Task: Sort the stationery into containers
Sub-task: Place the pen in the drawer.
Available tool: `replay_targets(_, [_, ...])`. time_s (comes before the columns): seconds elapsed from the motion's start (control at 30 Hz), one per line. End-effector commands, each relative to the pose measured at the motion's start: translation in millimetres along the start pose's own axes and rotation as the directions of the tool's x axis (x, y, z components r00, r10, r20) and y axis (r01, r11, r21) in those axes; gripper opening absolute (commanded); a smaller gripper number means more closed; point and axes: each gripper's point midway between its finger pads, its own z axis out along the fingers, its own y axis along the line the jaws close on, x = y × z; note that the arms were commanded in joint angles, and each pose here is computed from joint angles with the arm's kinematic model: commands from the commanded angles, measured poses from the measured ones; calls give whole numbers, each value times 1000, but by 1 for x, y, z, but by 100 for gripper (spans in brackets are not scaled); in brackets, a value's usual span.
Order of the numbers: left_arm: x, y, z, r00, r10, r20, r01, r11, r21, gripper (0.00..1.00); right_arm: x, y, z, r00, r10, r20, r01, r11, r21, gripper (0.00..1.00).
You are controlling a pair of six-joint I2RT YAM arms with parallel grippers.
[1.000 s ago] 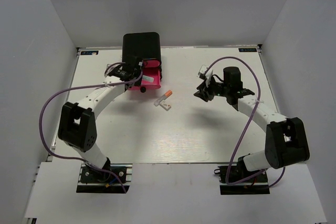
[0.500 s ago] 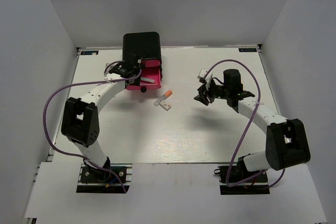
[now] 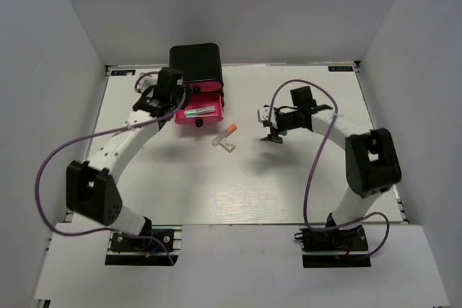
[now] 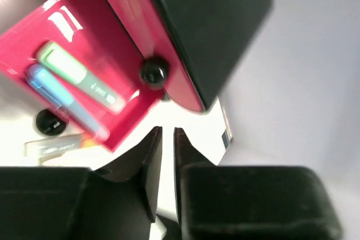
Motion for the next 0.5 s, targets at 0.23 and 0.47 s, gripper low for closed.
replay_targets(0.23, [-12,82,-95,950,307,-52,-296,943,152,58,-3,-49,74,966,-253,47,257,939,-227,68])
replay_targets(0.47, [-28,146,-136,957,288,-43,-284,954,95,79,0,-33,107,959,-276,57,280,906,-317,68])
